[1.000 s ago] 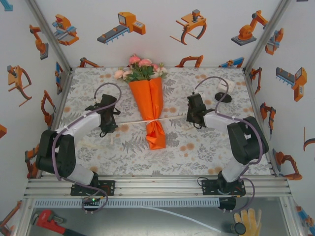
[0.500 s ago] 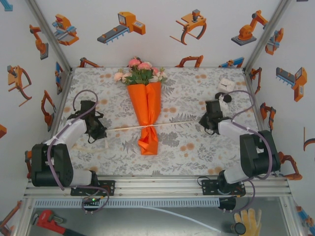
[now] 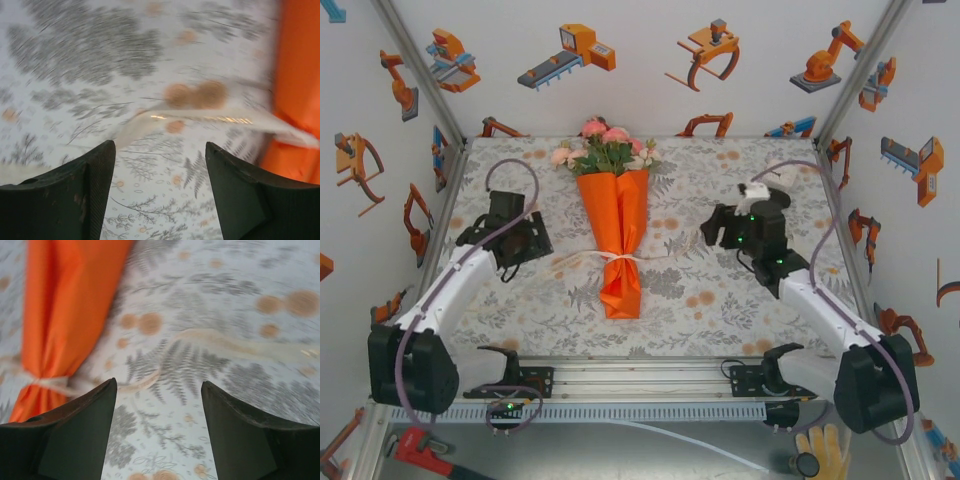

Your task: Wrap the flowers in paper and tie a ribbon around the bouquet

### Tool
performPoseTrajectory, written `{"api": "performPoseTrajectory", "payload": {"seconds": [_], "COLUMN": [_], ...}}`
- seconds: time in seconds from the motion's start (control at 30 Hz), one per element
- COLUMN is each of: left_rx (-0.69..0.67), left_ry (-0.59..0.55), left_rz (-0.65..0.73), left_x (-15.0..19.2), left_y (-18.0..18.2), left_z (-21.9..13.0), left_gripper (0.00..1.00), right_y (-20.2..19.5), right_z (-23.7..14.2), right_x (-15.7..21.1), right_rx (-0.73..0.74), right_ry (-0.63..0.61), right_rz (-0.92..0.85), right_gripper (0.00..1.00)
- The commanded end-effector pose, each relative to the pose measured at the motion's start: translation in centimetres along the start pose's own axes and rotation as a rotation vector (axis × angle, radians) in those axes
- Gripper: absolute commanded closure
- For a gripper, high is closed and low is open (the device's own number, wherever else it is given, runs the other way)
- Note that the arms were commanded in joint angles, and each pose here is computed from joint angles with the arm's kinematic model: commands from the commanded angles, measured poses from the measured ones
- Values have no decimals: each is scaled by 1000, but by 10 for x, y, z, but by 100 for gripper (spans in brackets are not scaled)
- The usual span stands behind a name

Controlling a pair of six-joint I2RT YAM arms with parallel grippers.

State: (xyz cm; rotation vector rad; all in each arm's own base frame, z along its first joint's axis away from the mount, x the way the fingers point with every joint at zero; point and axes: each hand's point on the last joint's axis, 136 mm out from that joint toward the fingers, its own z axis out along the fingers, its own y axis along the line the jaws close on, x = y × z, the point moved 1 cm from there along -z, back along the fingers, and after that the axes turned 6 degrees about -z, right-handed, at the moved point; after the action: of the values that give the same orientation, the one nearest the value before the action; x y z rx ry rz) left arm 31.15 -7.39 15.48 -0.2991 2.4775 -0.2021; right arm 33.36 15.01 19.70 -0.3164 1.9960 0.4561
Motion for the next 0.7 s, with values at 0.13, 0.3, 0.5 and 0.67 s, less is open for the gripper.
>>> {"api": "performPoseTrajectory", "payload": {"seconds": [0.13, 0.3, 0.5, 0.67], "left_rx": [303, 263, 285, 265], "left_ry": [-28, 11, 66, 91], "left_rz": [869, 1019, 1074, 1085], "left_x": [48, 52, 55, 60], "left_y": [-108, -111, -127, -128], "left_z": [4, 39, 65, 88], "left_gripper": [36, 37, 33, 30], "right_y": [111, 122, 121, 132], "right_z": [39, 75, 100, 108], "right_x": [62, 93, 100, 113], "right_rx": [-496, -527, -514, -577], "right_ry": [178, 269, 304, 359], "right_rz": [-539, -703, -795, -766], "right_gripper": [37, 37, 37, 40]}}
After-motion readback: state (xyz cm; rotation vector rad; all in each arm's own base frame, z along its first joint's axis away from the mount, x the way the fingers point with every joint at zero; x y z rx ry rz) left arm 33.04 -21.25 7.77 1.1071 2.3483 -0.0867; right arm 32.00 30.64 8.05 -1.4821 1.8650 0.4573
